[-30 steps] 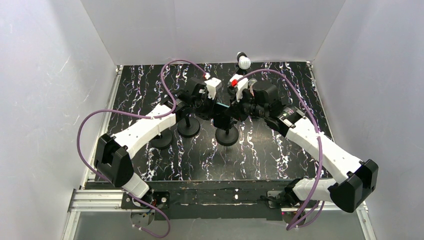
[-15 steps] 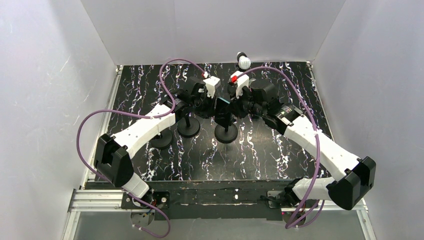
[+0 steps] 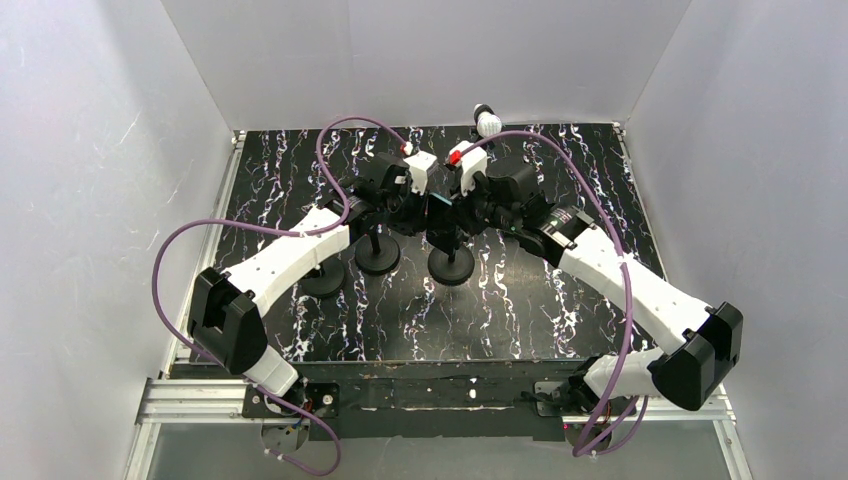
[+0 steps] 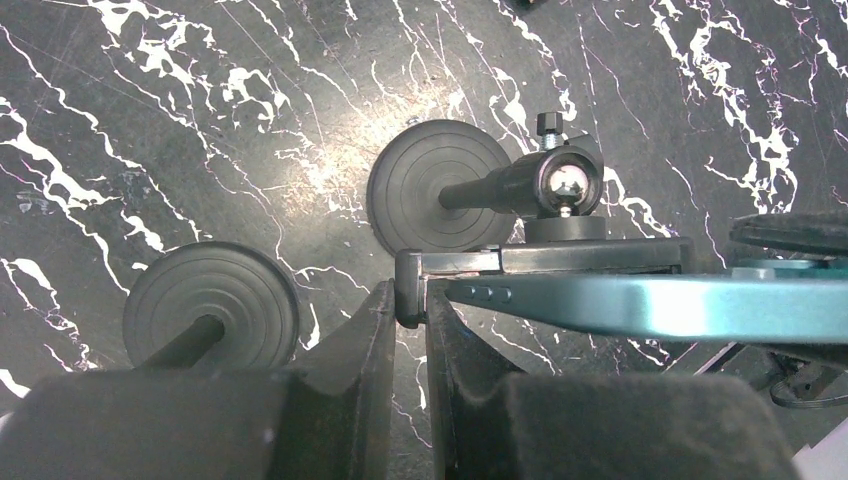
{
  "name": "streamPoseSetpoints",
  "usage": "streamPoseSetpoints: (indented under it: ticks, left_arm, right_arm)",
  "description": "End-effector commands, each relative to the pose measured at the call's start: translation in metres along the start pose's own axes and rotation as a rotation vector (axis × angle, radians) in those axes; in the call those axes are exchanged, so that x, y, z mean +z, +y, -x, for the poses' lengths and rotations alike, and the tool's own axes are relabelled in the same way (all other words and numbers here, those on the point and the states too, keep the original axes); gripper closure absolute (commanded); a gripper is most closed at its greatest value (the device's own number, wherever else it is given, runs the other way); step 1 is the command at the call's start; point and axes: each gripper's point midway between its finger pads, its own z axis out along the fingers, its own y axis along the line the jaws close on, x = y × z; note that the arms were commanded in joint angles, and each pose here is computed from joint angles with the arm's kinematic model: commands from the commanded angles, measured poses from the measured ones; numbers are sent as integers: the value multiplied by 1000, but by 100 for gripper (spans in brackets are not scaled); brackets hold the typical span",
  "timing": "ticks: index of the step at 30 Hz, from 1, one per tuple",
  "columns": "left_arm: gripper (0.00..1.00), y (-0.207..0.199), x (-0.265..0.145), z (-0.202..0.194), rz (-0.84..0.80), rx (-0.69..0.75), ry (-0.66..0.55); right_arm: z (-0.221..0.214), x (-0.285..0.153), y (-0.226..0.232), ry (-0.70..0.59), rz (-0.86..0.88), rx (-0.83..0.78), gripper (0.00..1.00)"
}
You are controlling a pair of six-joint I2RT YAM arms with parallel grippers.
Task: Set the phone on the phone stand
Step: Install the phone on the phone stand.
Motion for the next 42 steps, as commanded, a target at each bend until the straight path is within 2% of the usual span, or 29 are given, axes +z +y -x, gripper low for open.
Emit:
streamPoseSetpoints:
  ticks: [1,12,26,34,40,42]
  left_arm:
    - [100,37,-32,-4,142,-6,7]
    - [100,23,-30,-2,57,-7,-1]
    - [98,0,-29,2,-69,-10,-17]
    - [79,-13,-28,2,-148,-14,-21]
    - [56,-20,-31,5,-185,-8,-42]
    - [52,-23,-33,6,-201,-3,-54]
  right_arm:
    - [-42,-18,-79,206,-365,-128,99]
    - [-44,-12,-78,200,-382,-148,99]
    - [-44,-2,-69,129,-348,-135,99]
    - [-44,2,-63,114,-315,-123,99]
    - [-43,4,-57,106,-277,-120,99]
    - [-42,5,-54,103,-261,-120,99]
